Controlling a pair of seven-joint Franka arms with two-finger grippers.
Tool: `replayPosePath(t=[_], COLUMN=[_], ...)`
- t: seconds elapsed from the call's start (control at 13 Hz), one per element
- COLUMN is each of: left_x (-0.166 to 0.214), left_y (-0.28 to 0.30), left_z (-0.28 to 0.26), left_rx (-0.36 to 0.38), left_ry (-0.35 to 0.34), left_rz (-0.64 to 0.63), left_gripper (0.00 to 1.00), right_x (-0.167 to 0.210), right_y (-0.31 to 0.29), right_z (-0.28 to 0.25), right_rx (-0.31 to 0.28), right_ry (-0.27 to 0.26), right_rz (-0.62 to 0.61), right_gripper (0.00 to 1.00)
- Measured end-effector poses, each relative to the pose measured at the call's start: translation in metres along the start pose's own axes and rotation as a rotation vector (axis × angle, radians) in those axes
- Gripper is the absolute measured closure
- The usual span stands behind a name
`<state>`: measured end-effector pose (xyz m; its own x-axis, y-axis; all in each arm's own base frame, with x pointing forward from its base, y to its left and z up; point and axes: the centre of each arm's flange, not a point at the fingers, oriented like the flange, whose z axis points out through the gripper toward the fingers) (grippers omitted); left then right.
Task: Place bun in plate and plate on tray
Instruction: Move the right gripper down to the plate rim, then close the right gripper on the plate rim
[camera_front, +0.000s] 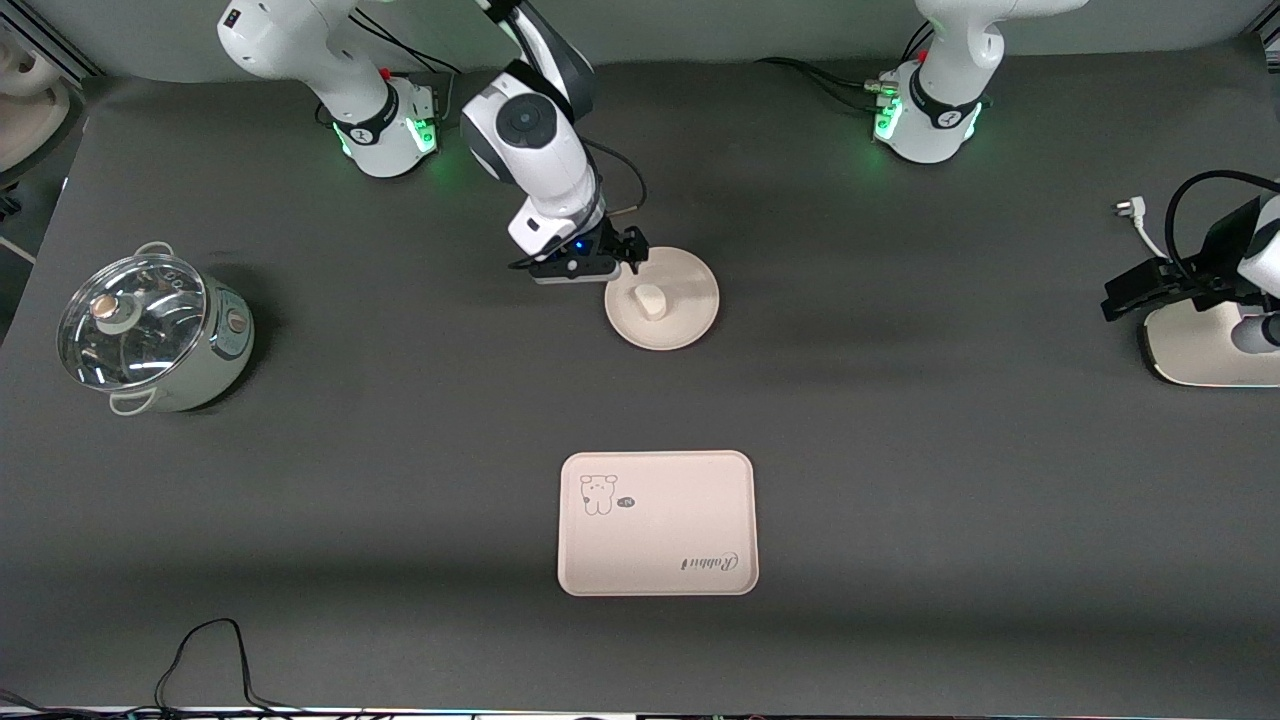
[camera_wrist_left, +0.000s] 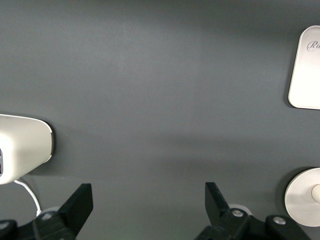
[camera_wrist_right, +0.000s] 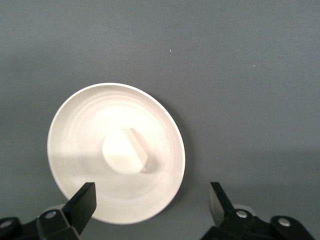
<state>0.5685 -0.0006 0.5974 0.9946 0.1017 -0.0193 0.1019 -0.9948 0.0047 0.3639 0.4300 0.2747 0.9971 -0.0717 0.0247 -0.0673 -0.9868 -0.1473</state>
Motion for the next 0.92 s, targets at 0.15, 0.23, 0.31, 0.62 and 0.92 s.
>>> replayPosePath(t=[0.15,0.23,0.31,0.62,0.92], left_x=[0.000,0.000,0.001,0.002,0.002], left_y=[0.000,0.001,0.002,0.006,0.018], left_z=[-0.003,-0.003,-0.005,-0.018,-0.023], left_rx=[-0.002,-0.002,-0.003,-0.007,-0.009], left_ry=[0.006,0.008,0.013,0.051,0.063], left_rz=[0.001,0.002,0.005,0.014,0.035], left_gripper=[0.00,0.00,0.00,0.00,0.00], right_x=[-0.003,-0.005,-0.006,-0.012,-0.012], right_y=[0.006,0.011,0.017,0.024,0.025], right_z=[0.030,0.044,0.056,0.089,0.092], right_rx=[0.009,0.010,0.007,-0.004,-0.005], right_ry=[0.036,0.050,0.060,0.078,0.080], right_rz=[-0.003,-0.003,-0.002,-0.012,-0.014], right_gripper=[0.00,0.00,0.00,0.00,0.00])
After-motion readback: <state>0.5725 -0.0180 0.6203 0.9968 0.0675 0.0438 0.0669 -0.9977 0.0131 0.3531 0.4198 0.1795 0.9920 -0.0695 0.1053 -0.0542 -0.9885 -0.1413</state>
